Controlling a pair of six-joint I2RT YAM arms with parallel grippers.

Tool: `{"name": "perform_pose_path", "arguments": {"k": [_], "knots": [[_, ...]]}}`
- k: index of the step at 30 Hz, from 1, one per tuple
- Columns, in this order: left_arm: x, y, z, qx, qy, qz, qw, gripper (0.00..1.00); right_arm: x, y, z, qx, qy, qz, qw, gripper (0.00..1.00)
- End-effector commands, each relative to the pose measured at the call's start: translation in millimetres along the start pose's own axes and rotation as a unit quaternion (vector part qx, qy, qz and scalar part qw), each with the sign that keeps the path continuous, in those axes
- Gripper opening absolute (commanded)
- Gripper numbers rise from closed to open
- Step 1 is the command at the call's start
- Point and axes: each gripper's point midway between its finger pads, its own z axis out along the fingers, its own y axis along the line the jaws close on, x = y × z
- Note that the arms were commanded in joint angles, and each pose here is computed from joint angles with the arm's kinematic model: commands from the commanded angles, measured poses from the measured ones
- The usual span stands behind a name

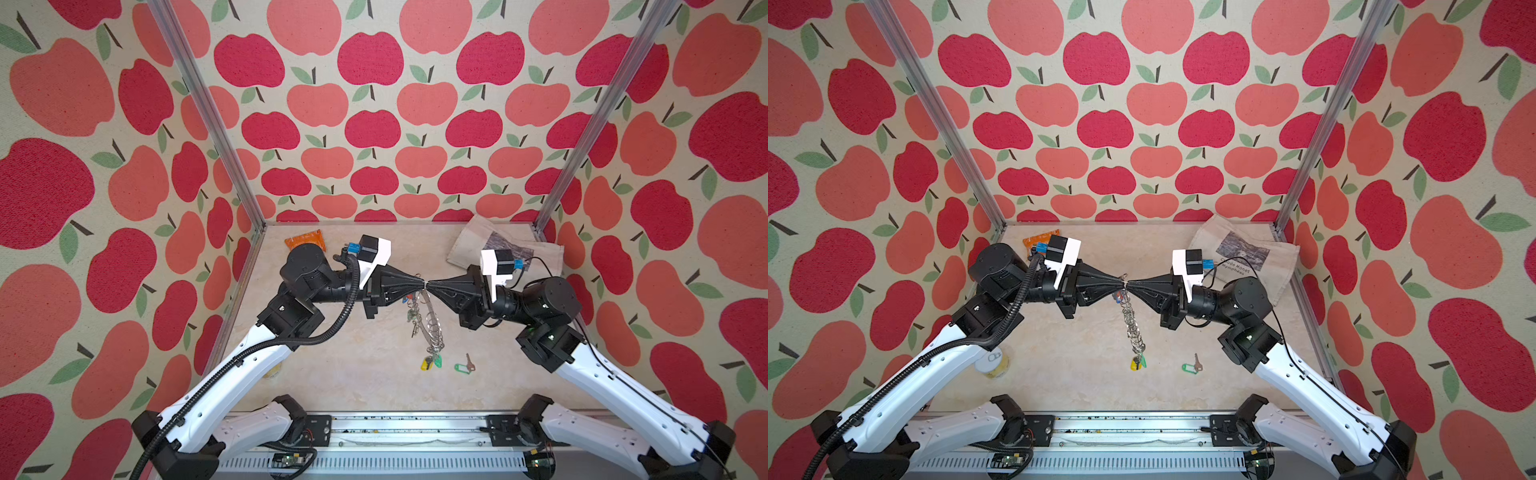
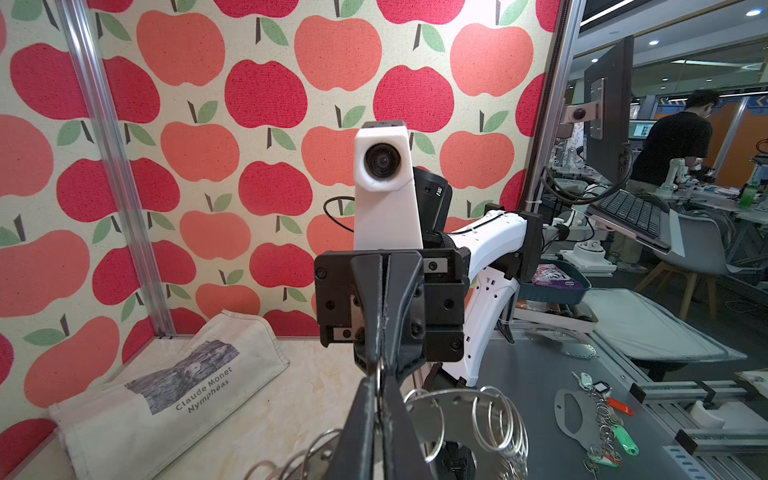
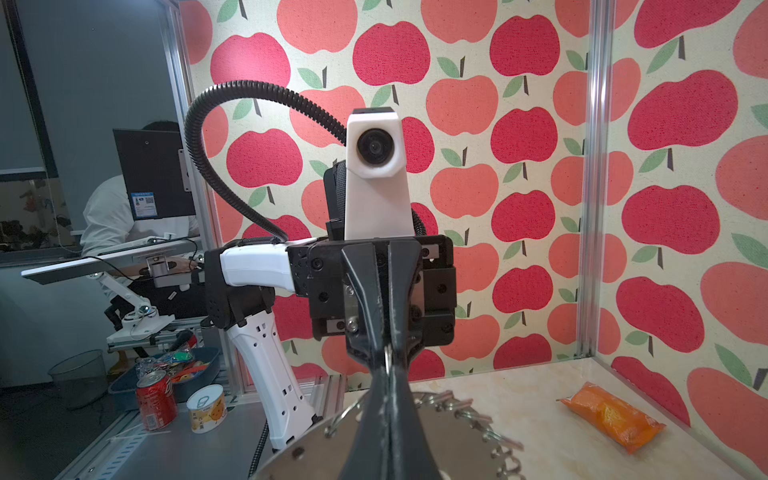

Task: Put the keys on the keyring
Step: 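Keep the plate pinched between both grippers with the keys hanging below, then open the right gripper and draw it back while the left gripper holds the plate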

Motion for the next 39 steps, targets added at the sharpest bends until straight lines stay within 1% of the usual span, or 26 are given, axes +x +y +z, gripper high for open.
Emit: {"name": "perform_pose_path", "arguments": {"k": [1,3,5,7,11,15,20,26,33,37,39], "knots": [[3,-1,1,0.007,0.003,-0.006,1.0,0.07,-26,10,1,-0.011,-0.036,-0.035,0.999,0.0],[5,-2,1,0.008,0.005,-0.007,1.0,0.08,-26,10,0,-0.01,-0.037,-0.035,0.999,0.0],[5,-2,1,0.007,0.005,-0.007,1.0,0.12,-28,10,0,-0.008,-0.038,-0.038,0.998,0.0],[5,-2,1,0.007,0.004,-0.007,1.0,0.14,-30,11,-2,-0.005,-0.041,-0.043,0.998,0.0],[6,-2,1,0.008,0.006,-0.008,1.0,0.14,-32,12,-2,-0.005,-0.039,-0.047,0.998,0.0],[6,-2,1,0.008,0.006,-0.007,1.0,0.11,-33,12,-1,-0.006,-0.04,-0.047,0.998,0.0],[8,-2,2,0.01,0.007,-0.009,1.0,0.09,-35,12,-1,-0.006,-0.041,-0.05,0.998,0.0],[10,-1,2,0.008,0.01,-0.01,1.0,0.0,-37,13,-1,-0.006,-0.044,-0.052,0.998,0.0],[11,0,0,0.001,0.01,-0.007,1.0,0.0,-38,12,-4,0.0,-0.047,-0.052,0.998,0.0],[13,2,-1,-0.013,0.027,0.005,1.0,0.0,-28,8,-4,0.01,-0.028,-0.04,0.999,0.0],[18,3,-4,-0.026,0.051,0.017,0.998,0.0,-20,5,-7,0.023,-0.01,-0.034,0.999,0.06]]}}
